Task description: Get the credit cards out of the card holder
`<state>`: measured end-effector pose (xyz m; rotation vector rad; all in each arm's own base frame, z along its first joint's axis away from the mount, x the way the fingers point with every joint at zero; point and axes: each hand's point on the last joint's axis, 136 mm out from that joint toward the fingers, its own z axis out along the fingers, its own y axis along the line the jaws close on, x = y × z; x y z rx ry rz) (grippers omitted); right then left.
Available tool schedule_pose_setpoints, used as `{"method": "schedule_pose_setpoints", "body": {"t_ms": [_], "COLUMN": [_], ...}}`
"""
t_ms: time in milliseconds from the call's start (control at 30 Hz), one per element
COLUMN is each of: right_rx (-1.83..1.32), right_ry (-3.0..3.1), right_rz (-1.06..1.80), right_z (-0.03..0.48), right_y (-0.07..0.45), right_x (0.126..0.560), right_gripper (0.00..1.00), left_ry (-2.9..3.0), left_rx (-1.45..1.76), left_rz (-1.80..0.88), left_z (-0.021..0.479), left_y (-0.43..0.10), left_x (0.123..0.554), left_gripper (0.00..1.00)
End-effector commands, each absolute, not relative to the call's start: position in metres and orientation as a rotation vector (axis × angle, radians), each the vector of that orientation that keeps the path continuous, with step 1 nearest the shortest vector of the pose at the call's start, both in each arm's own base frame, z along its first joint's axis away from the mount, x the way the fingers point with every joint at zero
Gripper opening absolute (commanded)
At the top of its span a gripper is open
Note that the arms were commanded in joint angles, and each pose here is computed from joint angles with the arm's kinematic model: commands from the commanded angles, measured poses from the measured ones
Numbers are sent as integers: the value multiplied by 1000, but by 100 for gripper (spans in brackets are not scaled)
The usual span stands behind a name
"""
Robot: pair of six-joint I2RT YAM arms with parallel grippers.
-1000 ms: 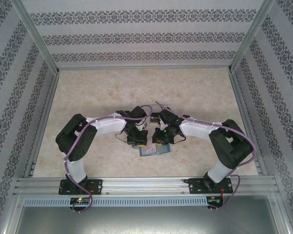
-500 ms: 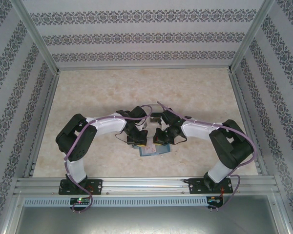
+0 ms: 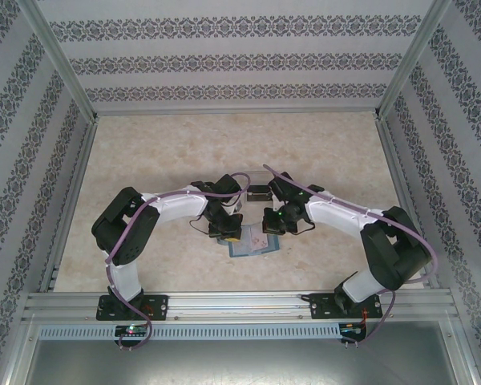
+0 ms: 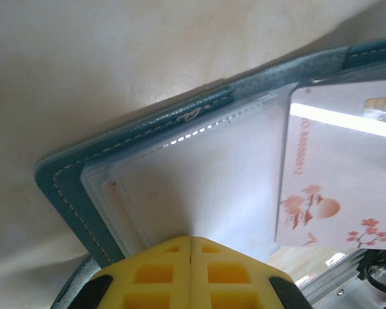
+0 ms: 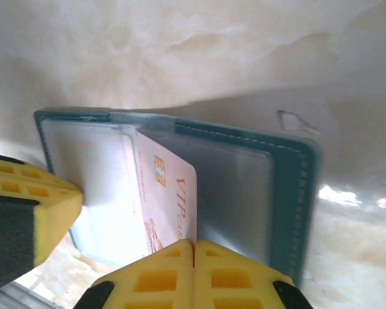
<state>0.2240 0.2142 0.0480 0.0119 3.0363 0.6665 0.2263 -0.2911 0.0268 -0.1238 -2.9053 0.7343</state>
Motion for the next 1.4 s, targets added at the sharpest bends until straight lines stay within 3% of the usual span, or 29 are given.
{"method": "schedule_pose_setpoints", "body": {"t_ms": [0, 367, 633, 833, 1367], "right_rx": [-20, -53, -36, -30, -15], "right_ry": [3058, 3047, 3039, 3062, 3060], "right_rz": [496, 593, 675, 659, 649], "right_z": [52, 54, 58, 57, 66], "right_y": [193, 221, 240, 241, 237], "right_x": [222, 222, 220, 216, 209], "right_gripper": [0, 1, 14, 17, 14], "left_ry": [-2897, -2897, -2898, -2896, -2902], "left_rx": [-142, -146, -152, -155, -152], "left_rz": [646, 653, 658, 663, 671], "left_z": [14, 14, 15, 15, 16], "left_y": [-285, -286, -286, -287, -288], "left_x": [219, 219, 219, 219, 220], "left_gripper": [0, 0, 0, 0, 0]}}
